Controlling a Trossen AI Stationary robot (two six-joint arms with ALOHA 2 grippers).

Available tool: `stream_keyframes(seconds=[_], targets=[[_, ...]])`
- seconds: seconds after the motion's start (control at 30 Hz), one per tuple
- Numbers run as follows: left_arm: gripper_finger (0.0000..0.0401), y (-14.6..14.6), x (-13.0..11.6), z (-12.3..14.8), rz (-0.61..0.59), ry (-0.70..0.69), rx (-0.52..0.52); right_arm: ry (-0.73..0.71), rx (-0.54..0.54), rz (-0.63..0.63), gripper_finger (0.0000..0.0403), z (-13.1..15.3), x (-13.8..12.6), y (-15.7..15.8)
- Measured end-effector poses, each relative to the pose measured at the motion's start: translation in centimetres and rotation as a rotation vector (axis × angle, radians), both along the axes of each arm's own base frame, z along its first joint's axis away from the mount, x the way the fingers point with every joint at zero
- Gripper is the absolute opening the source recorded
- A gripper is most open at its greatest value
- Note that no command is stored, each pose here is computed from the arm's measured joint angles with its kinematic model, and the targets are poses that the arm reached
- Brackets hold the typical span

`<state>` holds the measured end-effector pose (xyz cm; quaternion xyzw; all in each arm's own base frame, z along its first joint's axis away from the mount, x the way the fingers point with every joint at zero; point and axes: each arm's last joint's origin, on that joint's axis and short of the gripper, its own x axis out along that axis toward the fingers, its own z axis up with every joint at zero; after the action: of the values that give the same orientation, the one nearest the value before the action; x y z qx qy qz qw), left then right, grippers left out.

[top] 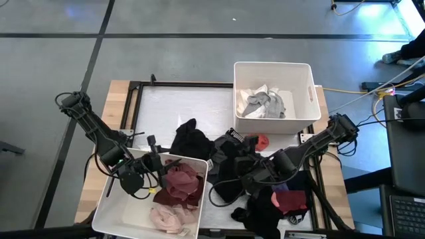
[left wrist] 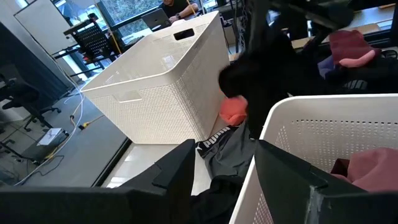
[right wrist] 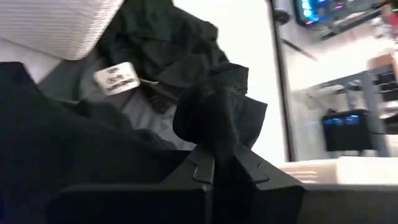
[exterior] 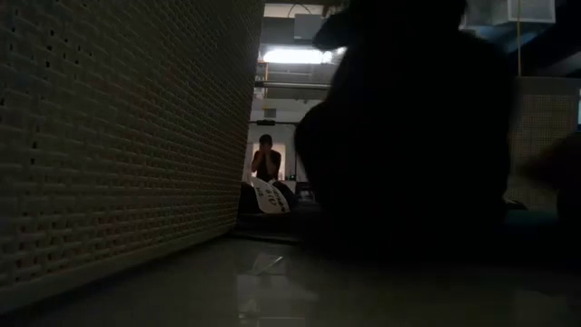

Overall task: Sort clothes
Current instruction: Put the black shirt into the top white bin

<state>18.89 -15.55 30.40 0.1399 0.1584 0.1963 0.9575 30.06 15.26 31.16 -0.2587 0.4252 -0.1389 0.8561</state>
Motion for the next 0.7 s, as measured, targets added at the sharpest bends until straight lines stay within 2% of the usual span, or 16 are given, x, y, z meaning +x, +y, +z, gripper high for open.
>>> stream_keyframes(seconds=[0.43, 0.7], targets=[[0.0156, 0.0, 0.0, 0.0, 0.000, 0.000, 0.000, -0.121, -0.225, -0.110, 0.0023, 6.6, -1.4, -1.4], [0.0156, 0.0, 0.0, 0.0, 0.000, 0.000, 0.000, -0.246, -0.230, -0.217, 0.0023, 10.5, -3.4, -4.6]])
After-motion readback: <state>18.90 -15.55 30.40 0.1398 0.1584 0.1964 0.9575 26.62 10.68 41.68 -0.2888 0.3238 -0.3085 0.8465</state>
